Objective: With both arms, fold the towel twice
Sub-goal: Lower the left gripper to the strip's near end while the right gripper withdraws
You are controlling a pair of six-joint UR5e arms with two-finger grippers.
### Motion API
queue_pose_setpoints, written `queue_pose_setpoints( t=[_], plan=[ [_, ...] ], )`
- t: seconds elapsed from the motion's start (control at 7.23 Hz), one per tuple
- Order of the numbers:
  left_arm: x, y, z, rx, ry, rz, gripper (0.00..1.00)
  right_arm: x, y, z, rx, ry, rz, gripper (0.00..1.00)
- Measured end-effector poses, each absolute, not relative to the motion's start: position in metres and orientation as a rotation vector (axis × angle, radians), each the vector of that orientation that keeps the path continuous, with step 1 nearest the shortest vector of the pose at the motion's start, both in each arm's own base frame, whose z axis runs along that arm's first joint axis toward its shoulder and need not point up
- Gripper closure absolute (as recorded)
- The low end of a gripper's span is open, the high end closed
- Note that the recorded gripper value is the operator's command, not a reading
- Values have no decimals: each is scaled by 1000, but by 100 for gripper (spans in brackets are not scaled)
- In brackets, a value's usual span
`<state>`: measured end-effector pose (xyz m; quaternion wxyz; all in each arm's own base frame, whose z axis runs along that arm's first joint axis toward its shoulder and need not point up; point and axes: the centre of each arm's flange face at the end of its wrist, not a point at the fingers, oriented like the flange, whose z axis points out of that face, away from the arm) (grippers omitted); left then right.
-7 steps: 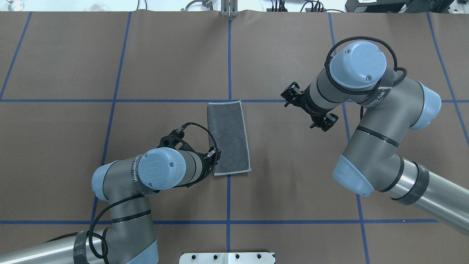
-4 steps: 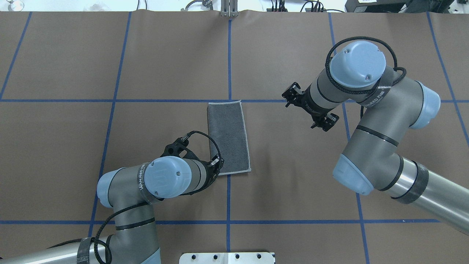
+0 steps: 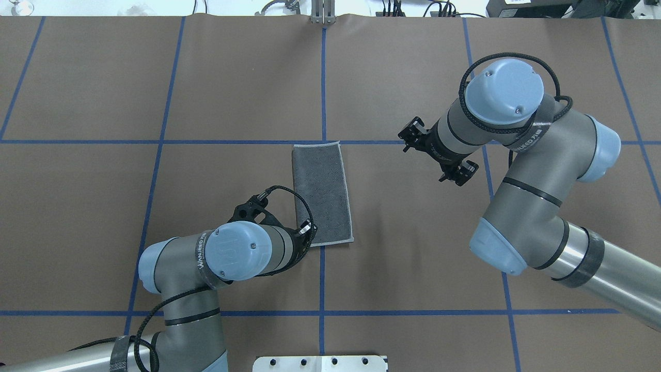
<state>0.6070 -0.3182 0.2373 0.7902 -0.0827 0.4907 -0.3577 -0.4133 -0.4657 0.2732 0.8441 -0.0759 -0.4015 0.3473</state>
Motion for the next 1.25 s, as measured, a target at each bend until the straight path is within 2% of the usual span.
queue_pose_setpoints(
  t=[0.14, 0.97, 1.25],
  plan=[
    [607, -318, 237, -178, 1057, -769, 100, -413, -466, 273, -160, -847, 733, 0],
    [586, -316, 223, -183, 1100, -755, 100, -411, -467, 274, -159, -841, 739, 0],
    [564, -309, 240, -183, 1094, -752, 100, -411, -467, 274, -159, -842, 738, 0]
  ],
)
